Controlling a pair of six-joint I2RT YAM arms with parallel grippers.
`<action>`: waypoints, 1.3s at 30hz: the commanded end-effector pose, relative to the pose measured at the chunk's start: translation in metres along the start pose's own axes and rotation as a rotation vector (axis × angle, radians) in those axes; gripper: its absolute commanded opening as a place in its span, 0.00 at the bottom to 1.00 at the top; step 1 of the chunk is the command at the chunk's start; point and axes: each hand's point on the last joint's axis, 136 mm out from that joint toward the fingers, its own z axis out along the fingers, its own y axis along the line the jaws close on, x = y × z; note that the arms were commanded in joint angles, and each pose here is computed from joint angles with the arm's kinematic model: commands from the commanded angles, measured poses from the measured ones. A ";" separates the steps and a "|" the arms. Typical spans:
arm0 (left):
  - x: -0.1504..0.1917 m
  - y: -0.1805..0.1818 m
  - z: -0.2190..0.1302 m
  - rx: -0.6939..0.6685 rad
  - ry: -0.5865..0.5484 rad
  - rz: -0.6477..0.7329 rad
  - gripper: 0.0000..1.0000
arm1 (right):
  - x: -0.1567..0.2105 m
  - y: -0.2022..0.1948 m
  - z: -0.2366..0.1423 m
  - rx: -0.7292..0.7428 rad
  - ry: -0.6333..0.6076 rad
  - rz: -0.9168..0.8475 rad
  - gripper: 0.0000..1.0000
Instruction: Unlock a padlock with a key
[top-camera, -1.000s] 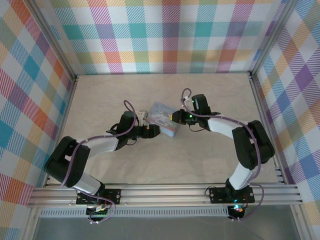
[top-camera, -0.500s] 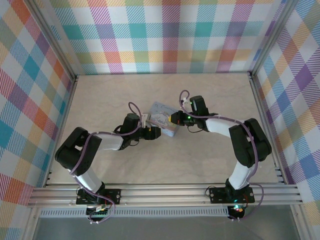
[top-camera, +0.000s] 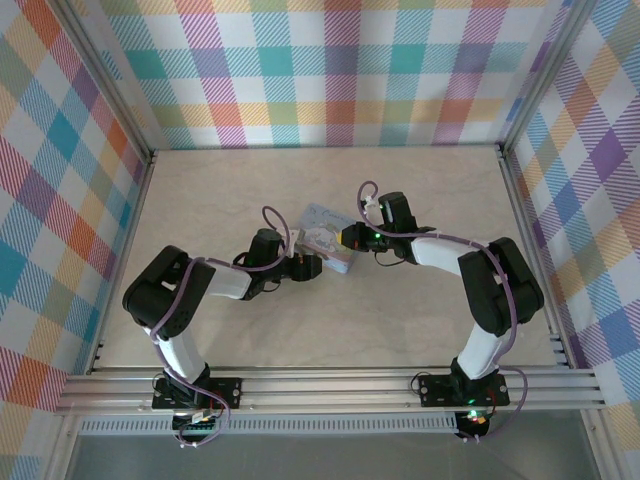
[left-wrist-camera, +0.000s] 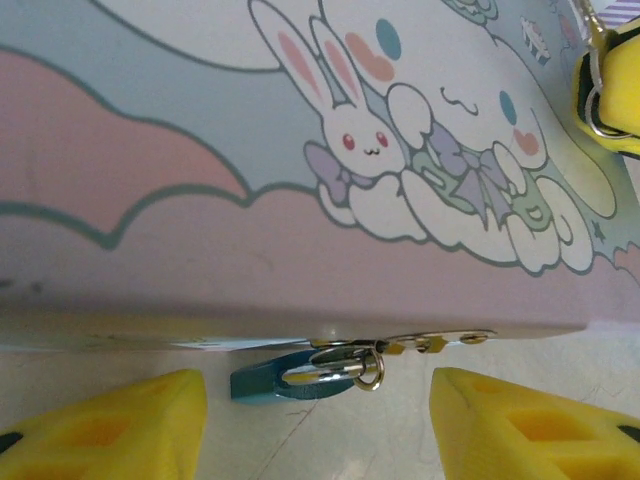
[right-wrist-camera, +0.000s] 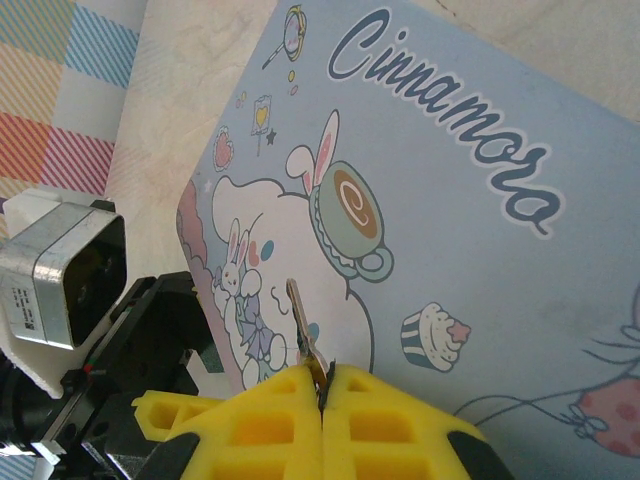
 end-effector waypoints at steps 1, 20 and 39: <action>-0.004 -0.007 0.007 0.024 -0.008 0.063 0.60 | 0.023 -0.011 0.002 0.042 0.059 0.006 0.00; -0.004 -0.028 0.015 0.033 0.018 0.079 0.50 | 0.023 -0.009 0.003 0.039 0.057 0.002 0.00; -0.009 -0.027 0.023 0.012 0.011 0.028 0.36 | 0.024 -0.007 0.005 0.034 0.061 -0.002 0.00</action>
